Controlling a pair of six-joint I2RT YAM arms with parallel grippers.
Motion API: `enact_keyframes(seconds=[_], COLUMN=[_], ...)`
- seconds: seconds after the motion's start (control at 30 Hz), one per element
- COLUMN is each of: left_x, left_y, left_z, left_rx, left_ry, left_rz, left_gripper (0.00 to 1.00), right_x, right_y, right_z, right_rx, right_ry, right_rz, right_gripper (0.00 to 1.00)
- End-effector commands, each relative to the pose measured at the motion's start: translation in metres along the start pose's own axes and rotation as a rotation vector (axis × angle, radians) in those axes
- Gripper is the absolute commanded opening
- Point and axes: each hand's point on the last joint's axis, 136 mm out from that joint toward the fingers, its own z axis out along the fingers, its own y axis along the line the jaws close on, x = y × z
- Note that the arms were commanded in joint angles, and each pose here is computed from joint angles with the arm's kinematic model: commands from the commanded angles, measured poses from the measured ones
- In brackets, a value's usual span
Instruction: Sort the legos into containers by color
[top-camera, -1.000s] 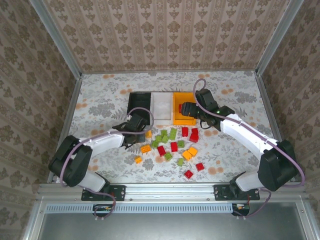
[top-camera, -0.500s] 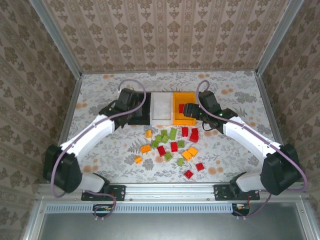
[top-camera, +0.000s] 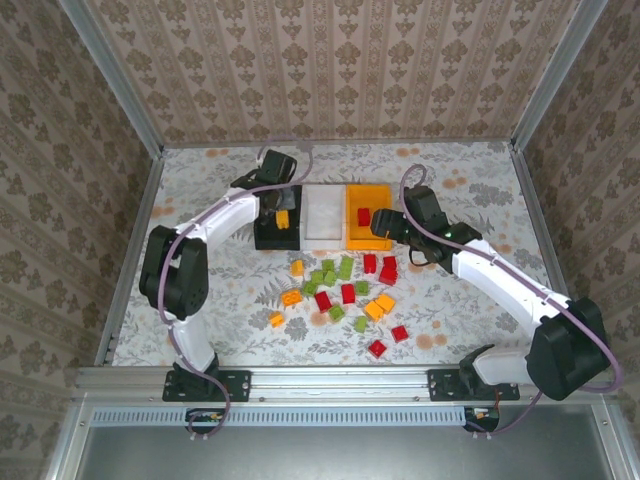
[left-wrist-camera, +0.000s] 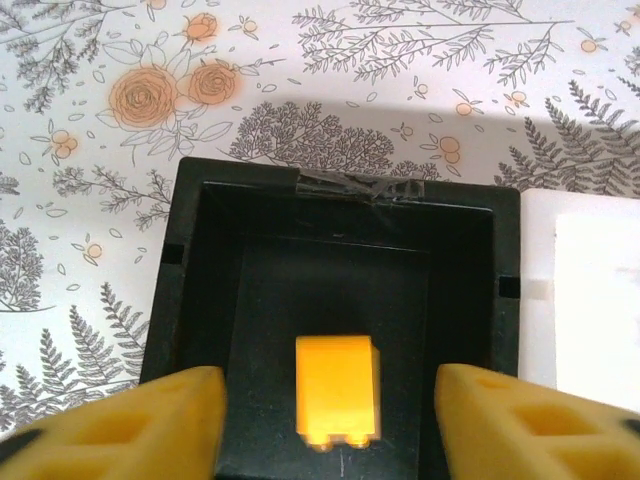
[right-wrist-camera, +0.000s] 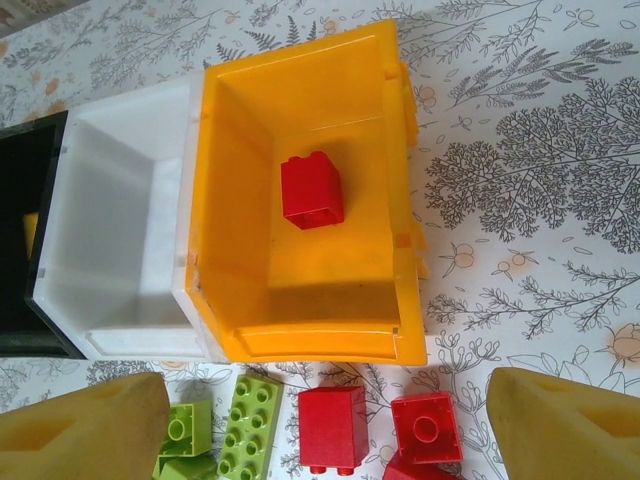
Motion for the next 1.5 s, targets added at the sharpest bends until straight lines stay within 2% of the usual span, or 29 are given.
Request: enact_keyframes(seconds=[0.0,0.17,0.2,0.33,0.47,0.67,0.8,0.97,1.47], left_x=[-0.021,-0.03,-0.029,-0.009,0.028,0.097,0.124,0.135,0.137], left_y=[-0.006,-0.026,-0.032,-0.052,-0.053,-0.028,-0.009,0.004,0.007], left_z=[-0.031,-0.084,-0.097,-0.142,-0.161,-0.153,-0.144,-0.141,-0.135], left_rx=[0.036,0.174,0.212,0.324,0.357,0.379,0.346,0.306,0.293], left_ry=[-0.063,-0.143,-0.161,-0.214,-0.226,-0.19,-0.164,-0.147,-0.143], left_rz=[-0.017,-0.03,-0.027,0.016,0.053,-0.02,-0.048,-0.051,-0.049], left_gripper=[0.74,0.91,1.0,1.0,1.0,1.0,1.0,1.0,1.0], right_x=[0.0,0.015,0.021,0.05,0.08,0.125,0.142,0.158,0.159], right_y=[-0.005,-0.006,-0.008,-0.016,-0.017,0.0,0.014,0.014,0.028], right_z=[-0.008,-0.005,-0.003,0.002,0.004,0.008,0.013,0.029,0.052], right_rx=[0.0,-0.011,-0.009,-0.006,-0.031,-0.074,-0.083,-0.044,-0.033], right_ry=[-0.009,0.045,0.065,0.154,0.238,0.363,0.397,0.433,0.41], right_rz=[0.01,-0.011,-0.018,-0.041,-0.083,-0.21,-0.268,-0.301,-0.284], right_gripper=[0.85,0.85,0.85,0.85,0.85,0.8,0.72,0.63,0.65])
